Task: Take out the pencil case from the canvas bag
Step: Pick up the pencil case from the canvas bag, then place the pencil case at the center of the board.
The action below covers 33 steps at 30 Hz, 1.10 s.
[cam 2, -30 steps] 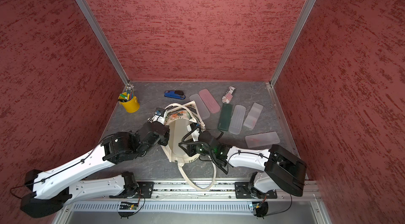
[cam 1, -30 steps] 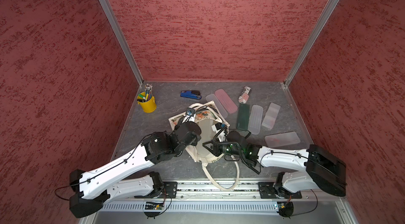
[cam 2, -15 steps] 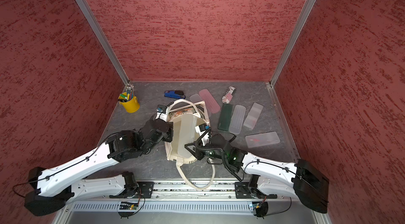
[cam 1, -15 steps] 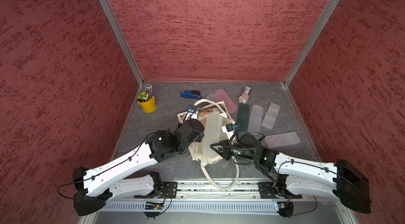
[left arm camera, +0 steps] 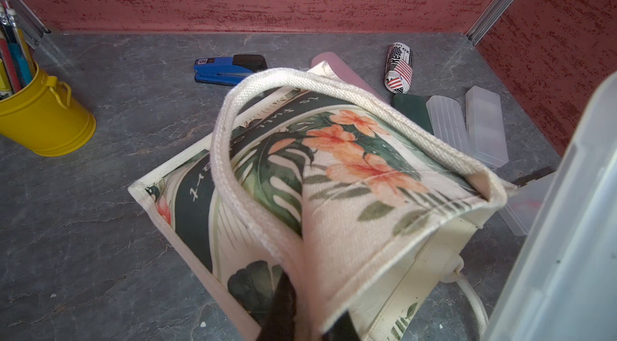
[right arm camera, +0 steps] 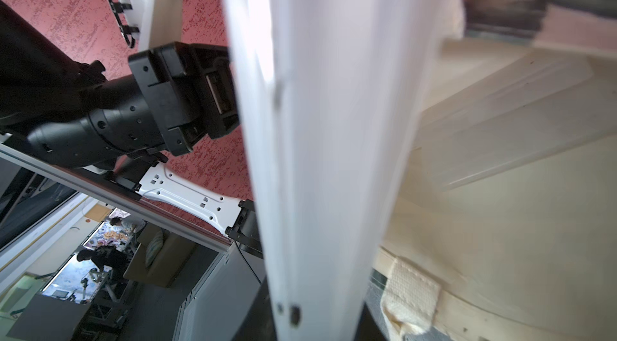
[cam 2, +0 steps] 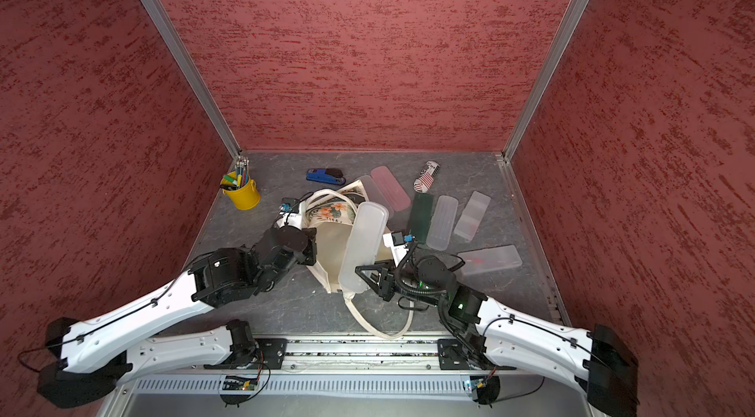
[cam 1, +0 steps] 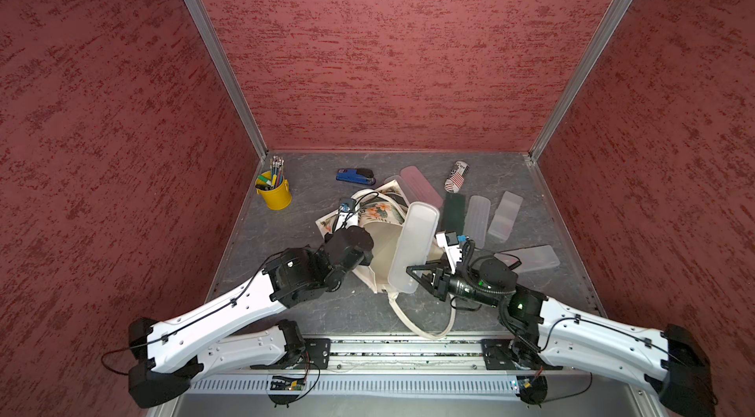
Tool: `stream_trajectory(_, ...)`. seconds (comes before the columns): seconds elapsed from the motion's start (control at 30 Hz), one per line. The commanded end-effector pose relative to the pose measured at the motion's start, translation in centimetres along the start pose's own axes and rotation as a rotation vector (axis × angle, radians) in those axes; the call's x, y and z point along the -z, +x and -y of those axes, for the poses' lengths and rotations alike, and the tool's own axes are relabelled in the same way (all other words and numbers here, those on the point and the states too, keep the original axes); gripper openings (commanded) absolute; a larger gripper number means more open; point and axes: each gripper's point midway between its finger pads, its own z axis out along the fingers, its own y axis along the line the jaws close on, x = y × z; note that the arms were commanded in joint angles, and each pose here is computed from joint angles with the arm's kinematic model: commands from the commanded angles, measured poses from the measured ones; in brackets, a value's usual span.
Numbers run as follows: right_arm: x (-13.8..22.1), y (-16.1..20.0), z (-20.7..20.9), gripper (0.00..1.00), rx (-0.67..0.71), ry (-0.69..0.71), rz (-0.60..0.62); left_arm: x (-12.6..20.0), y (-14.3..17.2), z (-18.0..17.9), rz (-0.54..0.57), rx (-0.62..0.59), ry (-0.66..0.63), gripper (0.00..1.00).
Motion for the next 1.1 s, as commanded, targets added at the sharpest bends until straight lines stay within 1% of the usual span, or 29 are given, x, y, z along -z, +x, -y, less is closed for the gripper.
stream_trajectory(0.0, 0.7, -1.2, -0.1, 0.23, -0.021, 0.014, 0.063, 1.0, -2.4, 0.4, 0.092, 0.055, 0.029, 0.0)
stream_trajectory(0.17, 1.6, -2.1, 0.1, 0.24, -0.014, 0.061, 0.091, 0.9, -2.4, 0.1, 0.077, -0.005, -0.005, 0.0)
stream_trajectory(0.3, 2.1, -2.0, 1.3, 0.24, -0.027, 0.13, 0.094, 1.1, -2.6, -0.2, 0.09, -0.033, -0.014, 0.0)
stream_trajectory(0.5, 3.2, -1.7, 3.2, 0.24, -0.058, 0.213, 0.11, 1.9, -2.6, -1.4, 0.125, -0.022, -0.015, 0.0)
stream_trajectory(0.63, 4.0, -2.1, 4.1, 0.24, -0.043, 0.282, 0.122, 2.5, -2.7, -2.3, 0.147, -0.025, -0.015, 0.0)
stream_trajectory(0.93, 5.9, -4.0, 6.2, 0.25, -0.051, 0.394, 0.197, 2.9, -3.1, -3.1, 0.147, -0.069, -0.036, 0.0)
stream_trajectory(1.07, 6.2, -4.5, 7.4, 0.25, -0.072, 0.437, 0.2, 3.2, -3.2, -3.3, 0.147, -0.078, -0.035, 0.0)
